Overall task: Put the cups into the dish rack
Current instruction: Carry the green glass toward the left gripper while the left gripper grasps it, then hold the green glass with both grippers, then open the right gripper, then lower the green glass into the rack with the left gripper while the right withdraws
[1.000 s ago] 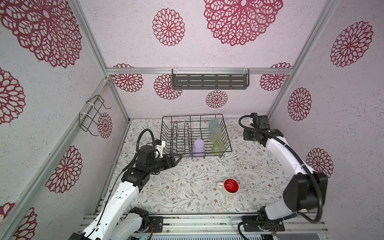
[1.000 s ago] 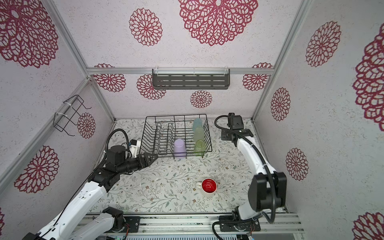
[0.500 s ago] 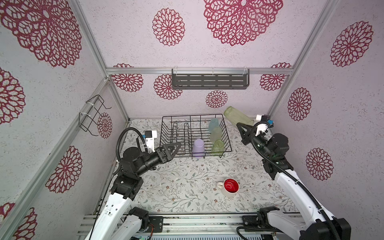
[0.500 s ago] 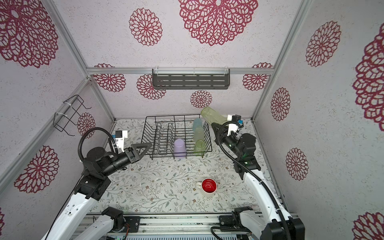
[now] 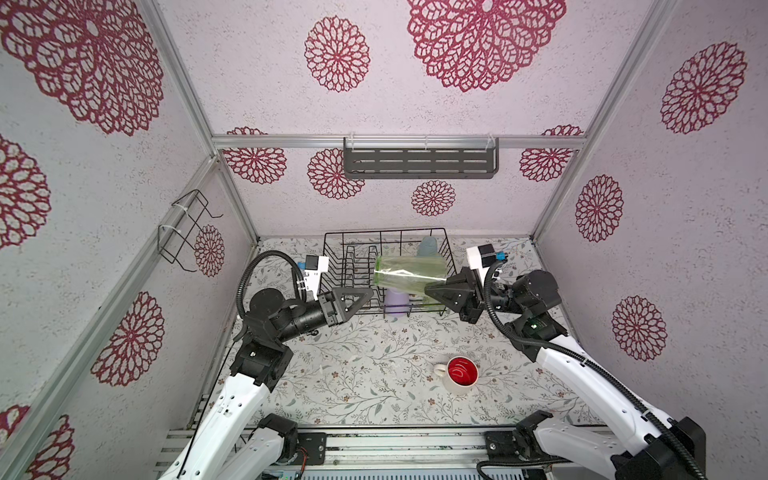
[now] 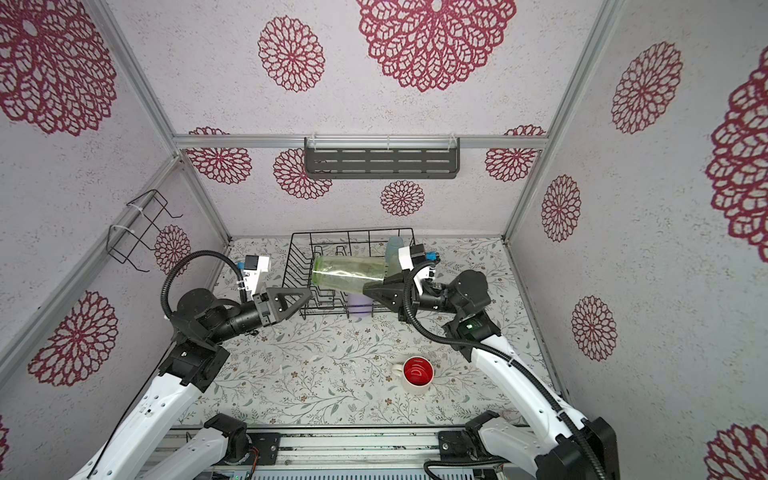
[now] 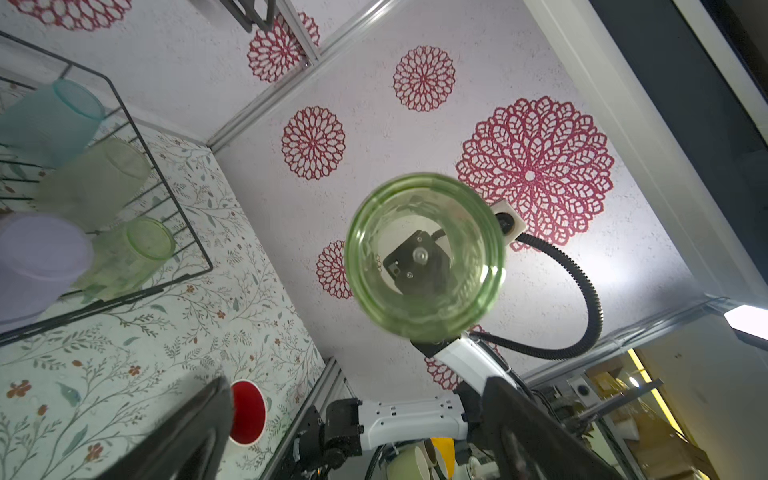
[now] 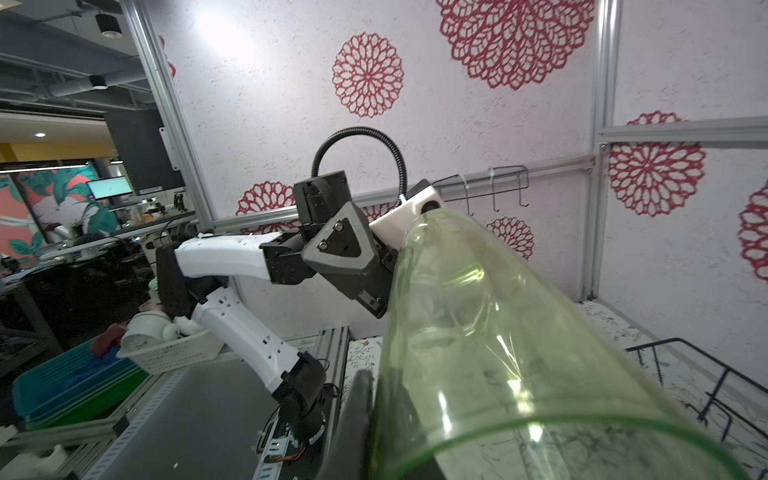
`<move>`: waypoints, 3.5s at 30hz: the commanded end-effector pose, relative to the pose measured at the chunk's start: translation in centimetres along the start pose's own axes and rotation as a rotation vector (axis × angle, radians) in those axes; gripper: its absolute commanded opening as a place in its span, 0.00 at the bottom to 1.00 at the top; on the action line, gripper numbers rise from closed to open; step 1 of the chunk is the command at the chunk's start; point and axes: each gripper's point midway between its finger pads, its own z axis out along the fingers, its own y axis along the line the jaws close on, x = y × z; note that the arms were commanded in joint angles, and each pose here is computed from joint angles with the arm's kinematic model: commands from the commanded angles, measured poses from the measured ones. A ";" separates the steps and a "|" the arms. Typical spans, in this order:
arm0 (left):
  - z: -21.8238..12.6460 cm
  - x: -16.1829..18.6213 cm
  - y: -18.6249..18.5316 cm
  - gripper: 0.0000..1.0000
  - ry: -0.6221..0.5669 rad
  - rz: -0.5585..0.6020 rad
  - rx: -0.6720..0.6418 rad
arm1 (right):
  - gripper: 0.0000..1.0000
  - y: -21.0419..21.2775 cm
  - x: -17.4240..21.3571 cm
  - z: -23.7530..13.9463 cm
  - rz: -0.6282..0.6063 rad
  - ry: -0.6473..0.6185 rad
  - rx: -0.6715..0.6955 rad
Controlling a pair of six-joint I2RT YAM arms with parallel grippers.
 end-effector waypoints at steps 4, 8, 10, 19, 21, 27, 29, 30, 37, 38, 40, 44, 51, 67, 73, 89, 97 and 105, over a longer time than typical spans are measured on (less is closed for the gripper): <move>0.7 1.9 -2.0 0.97 0.109 0.070 0.097 | 0.00 2.2 1.1 0.4 -0.039 0.080 -0.074; 1.0 2.2 -2.1 0.98 0.124 0.072 0.101 | 0.00 3.7 1.8 0.8 -0.012 0.116 -0.158; 1.3 2.3 -1.1 0.97 0.135 0.053 0.060 | 0.00 4.6 2.0 0.9 -0.021 0.123 -0.196; 2.7 3.9 -0.5 0.89 0.201 0.020 0.093 | 0.00 3.6 3.5 1.9 -0.006 0.161 -0.187; 2.9 4.1 -0.1 0.89 0.205 0.018 0.085 | 0.00 3.3 3.6 2.0 -0.010 0.160 -0.175; 3.1 4.6 -0.4 0.88 0.233 0.035 0.108 | 0.00 2.6 3.9 2.1 -0.014 0.154 -0.152; 3.1 4.6 -0.1 0.87 0.231 0.034 0.098 | 0.00 2.5 4.1 2.1 -0.014 0.155 -0.147; 3.2 4.7 0.0 0.87 0.235 0.034 0.095 | 0.00 2.5 4.2 2.1 -0.019 0.154 -0.142; 2.9 4.6 -1.0 0.90 0.231 0.050 0.147 | 0.00 3.1 3.3 1.7 -0.060 0.116 -0.162; 2.9 4.5 -0.9 0.89 0.228 0.049 0.141 | 0.00 3.2 3.2 1.7 -0.066 0.112 -0.163; 2.8 4.3 -0.7 0.86 0.219 0.056 0.125 | 0.00 3.2 3.2 1.7 -0.072 0.108 -0.166; 2.6 4.0 -0.7 0.80 0.206 0.058 0.133 | 0.00 2.9 3.5 1.8 -0.060 0.118 -0.170; 2.2 4.0 -1.6 0.79 0.203 0.069 0.177 | 0.00 2.7 3.4 1.8 -0.067 0.114 -0.162; 2.5 3.4 -0.8 0.57 0.191 0.040 0.181 | 0.12 1.9 3.8 1.9 -0.038 0.130 -0.151; 2.4 2.9 0.8 0.50 0.171 0.035 0.097 | 0.41 -0.6 4.2 1.8 -0.058 0.155 -0.009; -0.7 0.2 8.9 0.52 0.096 0.061 -0.464 | 0.89 -18.3 6.0 -9.6 0.165 0.216 1.041; -3.7 -0.3 11.5 0.48 0.080 0.061 -0.724 | 0.59 -27.2 10.4 -17.8 0.457 0.402 1.433; -6.0 0.0 11.4 0.47 0.065 0.063 -0.827 | 0.44 -31.2 14.3 -18.8 0.527 0.543 1.418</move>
